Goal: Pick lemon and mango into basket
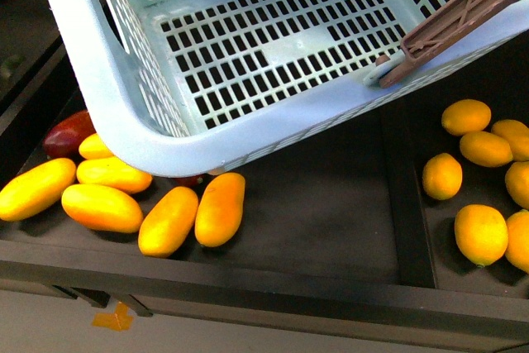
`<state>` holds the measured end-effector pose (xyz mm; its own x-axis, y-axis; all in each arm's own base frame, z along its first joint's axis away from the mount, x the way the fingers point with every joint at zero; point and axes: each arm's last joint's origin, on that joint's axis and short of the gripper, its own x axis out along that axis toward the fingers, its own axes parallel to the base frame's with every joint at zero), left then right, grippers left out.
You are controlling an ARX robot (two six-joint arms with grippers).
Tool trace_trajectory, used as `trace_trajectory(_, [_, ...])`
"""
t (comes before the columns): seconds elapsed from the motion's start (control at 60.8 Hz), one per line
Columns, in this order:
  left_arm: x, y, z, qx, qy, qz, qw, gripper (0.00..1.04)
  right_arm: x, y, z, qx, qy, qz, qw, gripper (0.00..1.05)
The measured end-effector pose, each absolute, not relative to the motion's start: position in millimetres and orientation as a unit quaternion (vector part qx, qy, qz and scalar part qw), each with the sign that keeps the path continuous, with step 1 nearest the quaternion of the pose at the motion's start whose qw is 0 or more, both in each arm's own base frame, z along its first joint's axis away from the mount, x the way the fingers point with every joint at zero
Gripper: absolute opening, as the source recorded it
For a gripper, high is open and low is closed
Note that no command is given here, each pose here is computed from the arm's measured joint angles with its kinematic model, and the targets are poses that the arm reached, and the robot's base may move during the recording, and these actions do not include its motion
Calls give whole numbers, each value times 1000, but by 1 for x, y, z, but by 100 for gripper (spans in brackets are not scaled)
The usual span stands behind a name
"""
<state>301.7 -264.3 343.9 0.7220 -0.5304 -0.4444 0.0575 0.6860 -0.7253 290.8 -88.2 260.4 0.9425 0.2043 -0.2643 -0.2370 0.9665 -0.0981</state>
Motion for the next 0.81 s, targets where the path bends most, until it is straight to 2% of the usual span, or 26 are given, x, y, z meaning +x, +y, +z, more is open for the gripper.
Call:
trace_trajectory(0.214, [302, -264, 344, -357, 331, -171, 856, 19, 272, -29, 288, -13, 83, 157, 984, 62])
trace_trajectory(0.493, [302, -264, 344, -357, 331, -172, 856, 19, 299, 22, 263, 22, 121, 171, 978, 62])
trace_trajectory(0.806, [302, -264, 344, -357, 331, -171, 856, 19, 332, 58, 245, 44, 151, 162, 974, 62])
